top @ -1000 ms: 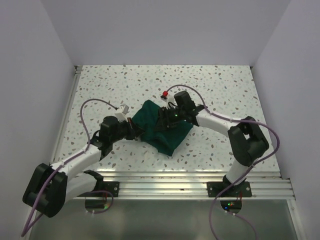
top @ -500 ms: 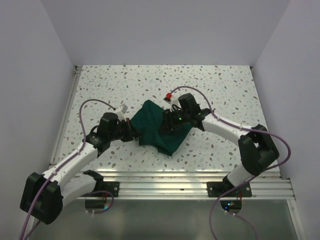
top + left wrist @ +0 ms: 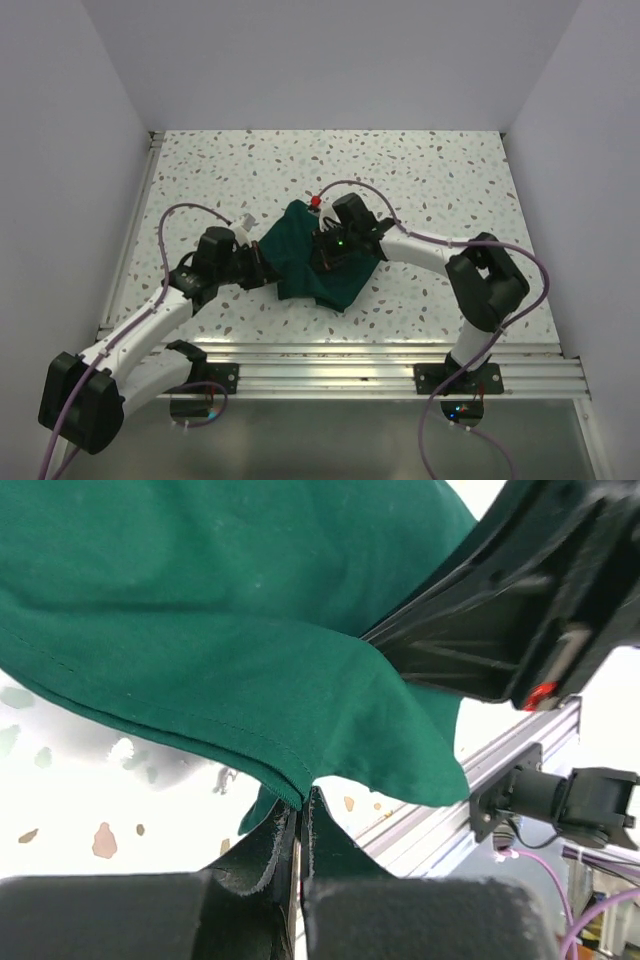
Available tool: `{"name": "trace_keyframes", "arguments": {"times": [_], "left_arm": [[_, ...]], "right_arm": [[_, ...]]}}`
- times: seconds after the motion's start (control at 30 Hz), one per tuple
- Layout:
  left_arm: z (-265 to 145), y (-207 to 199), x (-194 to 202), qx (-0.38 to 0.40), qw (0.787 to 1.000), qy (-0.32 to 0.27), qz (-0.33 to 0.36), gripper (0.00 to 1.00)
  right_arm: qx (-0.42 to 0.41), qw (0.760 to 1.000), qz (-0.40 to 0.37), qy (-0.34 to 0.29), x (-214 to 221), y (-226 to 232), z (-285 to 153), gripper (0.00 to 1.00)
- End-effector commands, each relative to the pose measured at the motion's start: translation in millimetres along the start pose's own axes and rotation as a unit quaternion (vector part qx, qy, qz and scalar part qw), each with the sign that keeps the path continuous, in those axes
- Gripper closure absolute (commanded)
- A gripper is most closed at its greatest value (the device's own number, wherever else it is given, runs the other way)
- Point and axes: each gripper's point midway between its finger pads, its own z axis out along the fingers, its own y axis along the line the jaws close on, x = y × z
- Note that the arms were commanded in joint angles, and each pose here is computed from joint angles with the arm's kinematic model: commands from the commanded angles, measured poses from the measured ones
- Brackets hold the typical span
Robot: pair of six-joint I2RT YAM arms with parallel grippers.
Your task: Prepare the surgical pack
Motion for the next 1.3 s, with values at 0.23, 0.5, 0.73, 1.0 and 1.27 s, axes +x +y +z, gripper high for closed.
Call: {"name": "trace_keyframes", "arguments": {"times": [0.23, 0.5, 0.73, 1.0, 1.27], "left_arm": [[-14.0, -44.7, -19.2, 0.074, 0.997, -0.007, -0.009, 0.98], [-14.4, -68.9, -40.9, 0.144, 0.988, -0.047, -0.037, 0.97], [-6.7, -79.4, -51.2, 0.185, 0.979, -0.052, -0.061, 0.93], [-10.0, -80.9, -55.0, 0.208, 0.971, -0.084, -0.077, 0.60], [9.8, -60.6, -35.6, 0.214, 0.970, -0.068, -0.088, 0.50]], "right_arm": [[-0.047, 0.999, -0.001, 0.017, 11.4, 19.8, 23.7, 0.97], [-0.050, 0.999, 0.007, 0.020, 17.9, 19.5, 25.1, 0.97], [-0.046, 0.999, -0.001, 0.011, 7.8, 23.8, 19.9, 0.97], [-0.047, 0.999, 0.009, 0.013, 9.6, 21.1, 24.4, 0.97], [-0.051, 0.998, 0.019, -0.002, -4.0, 20.1, 15.2, 0.97]]}}
